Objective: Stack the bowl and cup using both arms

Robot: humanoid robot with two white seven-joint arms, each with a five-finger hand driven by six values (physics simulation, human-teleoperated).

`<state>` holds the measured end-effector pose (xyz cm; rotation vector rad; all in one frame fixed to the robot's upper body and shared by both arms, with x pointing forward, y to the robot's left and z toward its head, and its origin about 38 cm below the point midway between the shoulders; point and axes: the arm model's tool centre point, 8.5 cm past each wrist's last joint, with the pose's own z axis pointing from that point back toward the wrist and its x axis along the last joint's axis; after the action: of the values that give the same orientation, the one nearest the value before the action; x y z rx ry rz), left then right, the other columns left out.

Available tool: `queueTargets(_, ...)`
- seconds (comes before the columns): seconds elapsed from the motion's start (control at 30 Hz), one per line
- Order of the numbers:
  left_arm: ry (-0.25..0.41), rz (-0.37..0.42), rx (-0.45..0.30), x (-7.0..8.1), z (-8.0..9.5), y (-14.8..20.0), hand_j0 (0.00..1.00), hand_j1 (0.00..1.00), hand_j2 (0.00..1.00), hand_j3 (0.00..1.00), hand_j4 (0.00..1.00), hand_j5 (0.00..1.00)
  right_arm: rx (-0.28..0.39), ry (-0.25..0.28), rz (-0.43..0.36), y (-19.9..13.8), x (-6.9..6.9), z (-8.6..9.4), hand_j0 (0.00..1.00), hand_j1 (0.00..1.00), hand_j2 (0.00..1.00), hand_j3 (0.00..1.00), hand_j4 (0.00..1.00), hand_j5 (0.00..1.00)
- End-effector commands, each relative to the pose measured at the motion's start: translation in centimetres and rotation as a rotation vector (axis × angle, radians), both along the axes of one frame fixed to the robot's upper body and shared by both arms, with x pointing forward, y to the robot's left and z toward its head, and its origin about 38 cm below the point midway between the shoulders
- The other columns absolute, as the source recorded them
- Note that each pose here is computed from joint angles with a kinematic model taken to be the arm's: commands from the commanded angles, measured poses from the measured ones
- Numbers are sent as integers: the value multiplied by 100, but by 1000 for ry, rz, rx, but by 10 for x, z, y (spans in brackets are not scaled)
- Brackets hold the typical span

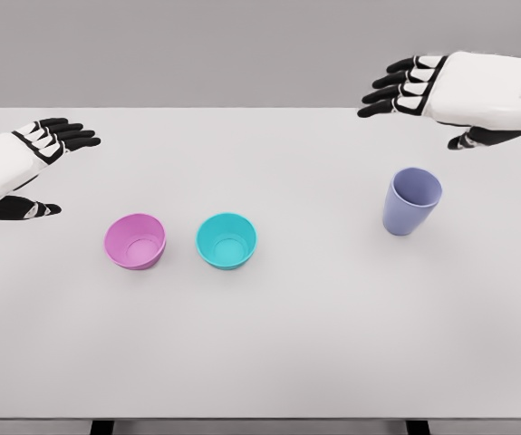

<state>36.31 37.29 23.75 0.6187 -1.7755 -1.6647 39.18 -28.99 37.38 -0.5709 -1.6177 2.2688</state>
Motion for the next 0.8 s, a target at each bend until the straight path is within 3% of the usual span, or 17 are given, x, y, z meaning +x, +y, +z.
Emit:
queueTargets(0.0, 1, 1, -6, 0, 1, 0, 100, 100, 100, 100, 100, 100, -2, 8, -2, -1, 0, -2, 100, 100, 100, 100, 100, 100)
queueTargets(0.17, 1, 1, -6, 0, 1, 0, 100, 100, 100, 100, 100, 100, -46, -4, -20, -15, -5, 4, 100, 100, 100, 100, 100, 100)
queueTargets(0.27, 2, 25, 25, 5, -1, 8, 100, 100, 100, 100, 100, 100, -89, -37, -96, -43, -13, 23, 100, 100, 100, 100, 100, 100)
queueTargets(0.33, 49, 9, 102, 8, 3, 7, 100, 100, 100, 100, 100, 100, -106, 28, -115, -54, -18, 9, 100, 100, 100, 100, 100, 100)
queueTargets(0.37, 80, -20, 180, 16, 14, 0, 100, 100, 100, 100, 100, 100, -61, 122, -124, -64, -26, -3, 100, 100, 100, 100, 100, 100)
queueTargets(0.4, 121, -42, 220, 17, 12, -4, 100, 100, 100, 100, 100, 100, -33, 148, -122, -66, -28, -4, 100, 100, 100, 100, 100, 100)
queueTargets(0.43, 216, -114, 291, 20, 10, -19, 100, 100, 100, 100, 100, 100, 76, 144, -68, -52, -25, 5, 100, 100, 100, 100, 100, 100)
queueTargets(0.47, 241, -180, 279, 22, 12, -35, 100, 100, 100, 100, 100, 100, 109, 142, -45, -44, -22, 2, 100, 100, 100, 100, 100, 100)
queueTargets(0.6, 349, -341, 281, 24, 17, -67, 100, 100, 100, 100, 100, 100, 91, 159, -71, -53, -26, 0, 100, 100, 100, 100, 100, 100)
queueTargets(0.67, 377, -355, 271, 22, 22, -65, 100, 100, 100, 100, 100, 100, 84, 155, -72, -53, -26, -1, 100, 100, 100, 100, 100, 100)
queueTargets(0.77, 364, -373, 282, 15, 35, -70, 100, 100, 100, 100, 100, 100, 81, 153, -75, -54, -26, 0, 100, 100, 100, 100, 100, 100)
